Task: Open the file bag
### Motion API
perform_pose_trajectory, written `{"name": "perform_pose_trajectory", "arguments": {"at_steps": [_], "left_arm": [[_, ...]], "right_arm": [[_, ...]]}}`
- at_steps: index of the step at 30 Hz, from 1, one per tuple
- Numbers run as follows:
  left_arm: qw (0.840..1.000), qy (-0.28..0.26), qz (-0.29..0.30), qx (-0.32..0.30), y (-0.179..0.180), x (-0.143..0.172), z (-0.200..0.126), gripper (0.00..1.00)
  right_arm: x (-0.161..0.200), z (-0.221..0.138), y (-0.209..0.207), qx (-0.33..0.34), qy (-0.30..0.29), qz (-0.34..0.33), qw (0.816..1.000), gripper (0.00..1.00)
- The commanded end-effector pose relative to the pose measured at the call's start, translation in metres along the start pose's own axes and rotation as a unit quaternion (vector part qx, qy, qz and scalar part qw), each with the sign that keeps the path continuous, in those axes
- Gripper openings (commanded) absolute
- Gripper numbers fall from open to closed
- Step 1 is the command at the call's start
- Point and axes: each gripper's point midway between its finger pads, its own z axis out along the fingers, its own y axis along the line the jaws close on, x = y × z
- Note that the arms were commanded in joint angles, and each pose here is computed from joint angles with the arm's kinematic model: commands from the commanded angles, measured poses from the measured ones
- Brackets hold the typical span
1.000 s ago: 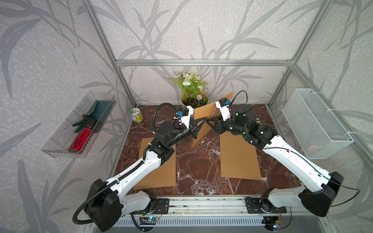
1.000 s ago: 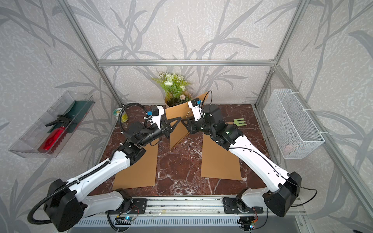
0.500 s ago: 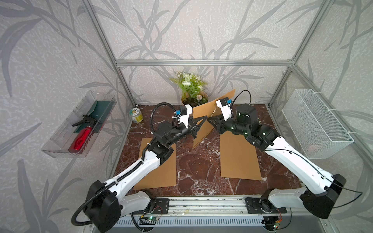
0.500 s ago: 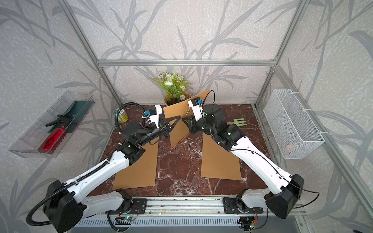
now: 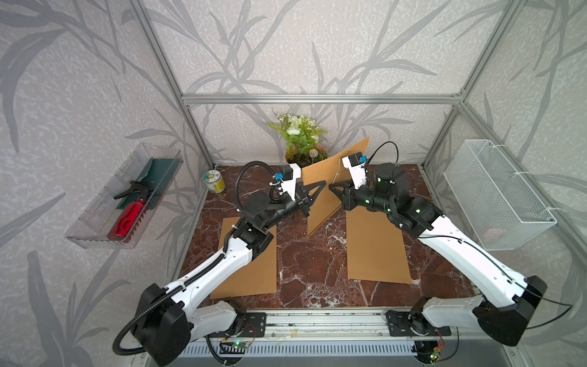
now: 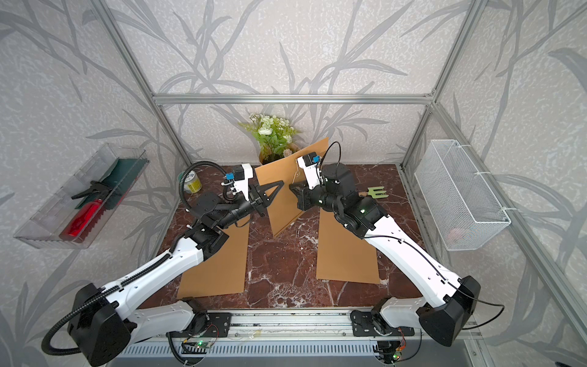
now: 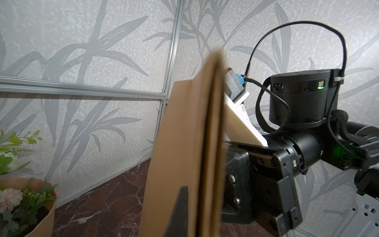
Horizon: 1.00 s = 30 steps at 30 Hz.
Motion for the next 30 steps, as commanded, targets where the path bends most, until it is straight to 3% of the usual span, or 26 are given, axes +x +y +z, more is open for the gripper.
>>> {"name": "perform_pose_trajectory", "arguments": {"at_steps": [1,15,21,30], "left_arm": [[0.999,-0.043,0.003,0.024,-0.012,-0.021,0.001,0.0],[0.999,-0.036,-0.001,0.023,-0.008,-0.015,0.003,0.0],[0.999,-0.047,0.003,0.014,-0.006,-0.024,0.0,0.0],[0.999,-0.045,0.012,-0.004,-0.002,-0.03,-0.008,0.0]], "right_arm": [[-0.015,-0.003,0.011,-0.027,-0.022,0.0,0.999,0.0],[-0.014,0.004,0.03,-0.087,-0.017,0.017,0.996,0.0],[-0.006,0.004,0.023,-0.073,-0.009,0.021,0.997,0.0],[0.016,-0.005,-0.019,0.006,0.003,0.038,0.999,0.0]]}}
